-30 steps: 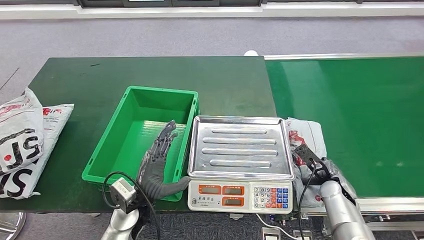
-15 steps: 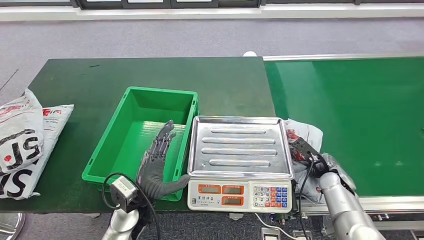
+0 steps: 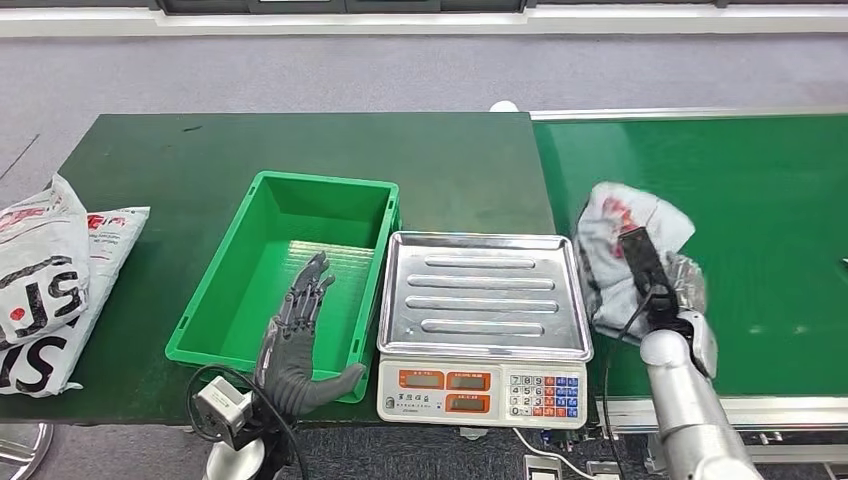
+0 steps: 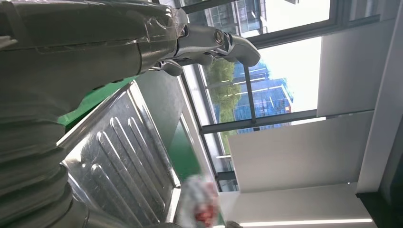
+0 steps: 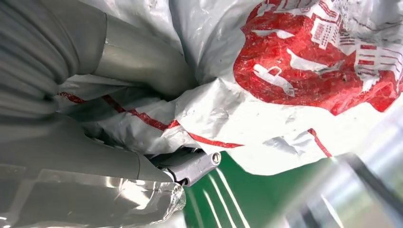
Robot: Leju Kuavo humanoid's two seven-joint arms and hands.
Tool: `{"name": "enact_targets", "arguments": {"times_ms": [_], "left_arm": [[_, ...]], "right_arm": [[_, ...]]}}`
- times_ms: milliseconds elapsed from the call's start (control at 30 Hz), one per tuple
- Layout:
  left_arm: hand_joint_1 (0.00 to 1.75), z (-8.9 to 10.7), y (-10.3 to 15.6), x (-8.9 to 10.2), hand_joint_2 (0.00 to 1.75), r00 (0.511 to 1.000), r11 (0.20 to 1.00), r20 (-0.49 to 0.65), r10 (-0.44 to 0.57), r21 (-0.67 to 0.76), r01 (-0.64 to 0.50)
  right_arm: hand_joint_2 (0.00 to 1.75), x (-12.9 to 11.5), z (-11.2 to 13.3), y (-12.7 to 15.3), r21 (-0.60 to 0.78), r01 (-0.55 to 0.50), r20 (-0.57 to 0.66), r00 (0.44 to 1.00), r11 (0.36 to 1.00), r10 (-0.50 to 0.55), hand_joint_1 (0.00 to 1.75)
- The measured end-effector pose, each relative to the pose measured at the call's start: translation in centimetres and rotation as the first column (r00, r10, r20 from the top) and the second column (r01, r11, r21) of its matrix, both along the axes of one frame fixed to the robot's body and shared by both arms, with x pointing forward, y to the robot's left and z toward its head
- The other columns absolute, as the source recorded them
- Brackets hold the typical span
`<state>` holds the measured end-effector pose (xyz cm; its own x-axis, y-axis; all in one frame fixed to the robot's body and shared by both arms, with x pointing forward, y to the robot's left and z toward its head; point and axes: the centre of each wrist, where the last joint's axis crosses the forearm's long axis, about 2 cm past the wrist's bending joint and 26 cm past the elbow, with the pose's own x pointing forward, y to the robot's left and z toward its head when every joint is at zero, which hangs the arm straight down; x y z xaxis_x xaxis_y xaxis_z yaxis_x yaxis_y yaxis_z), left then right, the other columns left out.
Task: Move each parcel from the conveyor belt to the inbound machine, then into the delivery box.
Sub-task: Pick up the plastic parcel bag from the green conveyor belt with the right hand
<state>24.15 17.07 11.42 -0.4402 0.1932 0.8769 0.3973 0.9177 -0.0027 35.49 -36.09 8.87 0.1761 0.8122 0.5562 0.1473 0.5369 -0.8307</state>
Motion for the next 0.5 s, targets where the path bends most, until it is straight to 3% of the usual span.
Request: {"name": "enact_targets", "arguments": {"times_ms": [67,167,300,400,500], "left_arm": [[0.00,0.0,0.0,0.0,1.75,1.000,1.000,0.007,-0.006,-0.002,0.006],[0.00,0.0,-0.1,0.0,1.75,1.000,1.000,0.014,-0.014,-0.005,0.014],[0.00,0.4,-0.5,0.5,1.75,0.999,0.999,0.035,-0.030,-0.011,0.030],[0.00,0.8,-0.8,0.8,1.75,0.998,0.999,0.046,-0.038,-0.012,0.039],[0.00,0.9,-0.8,0.9,1.75,0.998,0.999,0.049,-0.039,-0.014,0.039]], "right_arm": [[1.75,-0.7,1.6,0.0,0.032,0.015,0.211,0.977,0.999,-0.021,1.75],[1.75,-2.2,3.7,-0.3,0.065,0.025,0.443,0.895,0.998,-0.051,1.75],[1.75,-4.7,5.8,-0.6,0.095,0.050,0.690,0.717,0.994,-0.102,1.75],[1.75,-6.4,7.2,-0.4,0.120,0.065,0.800,0.584,0.991,-0.135,1.75],[1.75,-7.6,8.2,0.1,0.138,0.031,0.834,0.536,0.990,-0.133,1.75]]}}
